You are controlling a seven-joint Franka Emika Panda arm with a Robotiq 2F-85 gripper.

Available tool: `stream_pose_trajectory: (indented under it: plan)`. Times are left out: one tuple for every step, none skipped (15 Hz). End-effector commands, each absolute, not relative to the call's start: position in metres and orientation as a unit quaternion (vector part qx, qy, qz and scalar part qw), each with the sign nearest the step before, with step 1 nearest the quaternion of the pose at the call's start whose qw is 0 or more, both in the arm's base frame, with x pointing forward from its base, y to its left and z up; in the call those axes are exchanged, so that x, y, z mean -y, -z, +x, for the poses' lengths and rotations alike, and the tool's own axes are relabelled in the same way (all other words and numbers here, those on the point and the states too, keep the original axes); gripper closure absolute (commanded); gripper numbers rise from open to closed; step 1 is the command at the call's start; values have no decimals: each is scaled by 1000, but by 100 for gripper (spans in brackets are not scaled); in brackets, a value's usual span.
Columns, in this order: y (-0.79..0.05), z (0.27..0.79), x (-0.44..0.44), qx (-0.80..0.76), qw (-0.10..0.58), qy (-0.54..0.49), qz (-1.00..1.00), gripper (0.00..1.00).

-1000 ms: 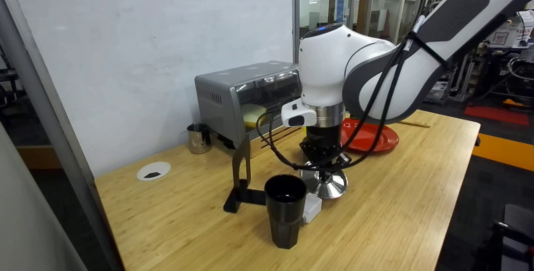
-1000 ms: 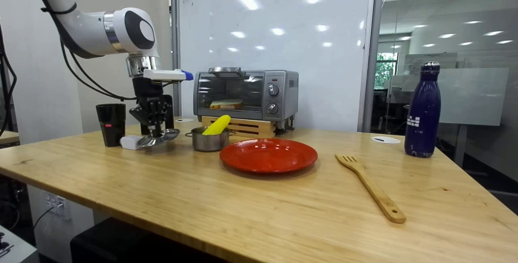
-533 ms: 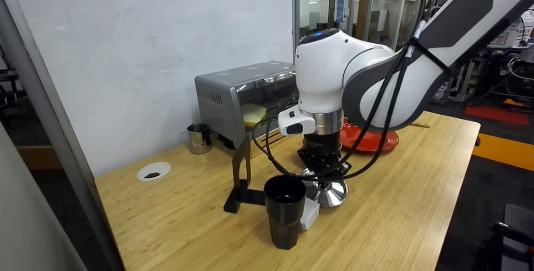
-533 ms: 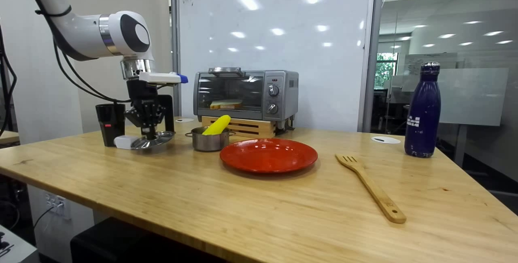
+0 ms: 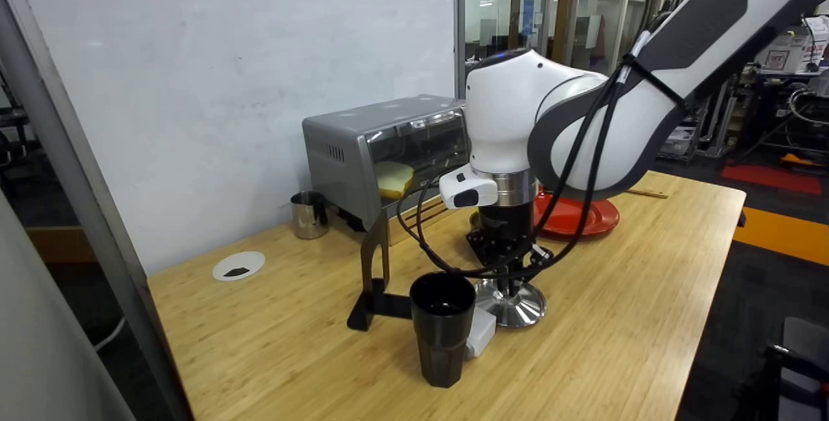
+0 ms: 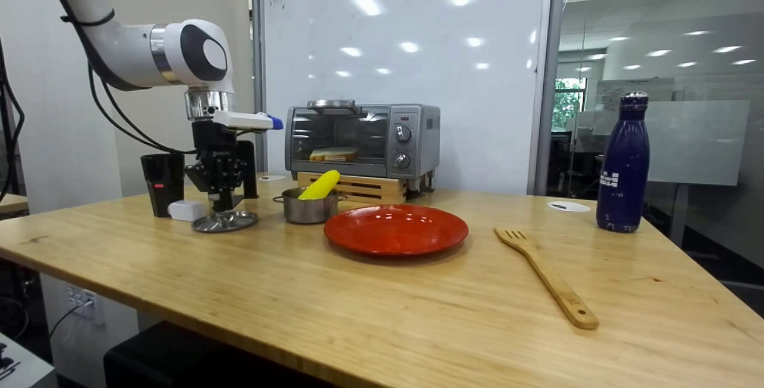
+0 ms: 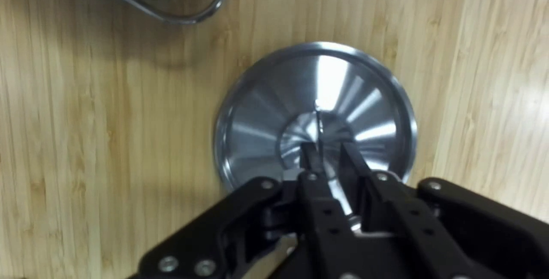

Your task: Move the silver lid from the right to the left side of the table

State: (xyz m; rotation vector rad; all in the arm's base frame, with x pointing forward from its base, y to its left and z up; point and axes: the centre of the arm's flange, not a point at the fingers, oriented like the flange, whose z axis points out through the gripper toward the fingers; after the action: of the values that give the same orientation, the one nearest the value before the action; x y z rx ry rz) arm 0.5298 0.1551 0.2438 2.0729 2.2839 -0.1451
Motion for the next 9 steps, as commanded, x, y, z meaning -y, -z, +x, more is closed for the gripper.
stream_pose_trajectory:
  plan:
    - [-249,526,-139,-742,11,51,669,50]
    - [-252,526,-137,-739,12,54,671,42]
    - [-257,524,-135,-738,10,56,673,37]
    - [-265,522,-135,-736,8,64,674,31]
    - [-274,518,-135,-731,5,69,678,23]
    - [-287,512,-136,-725,7,75,685,15]
    - [-296,508,-135,-720,5,82,690,9]
    - [-309,503,-136,-704,7,90,704,2]
    - [-320,500,-135,-690,9,96,717,0]
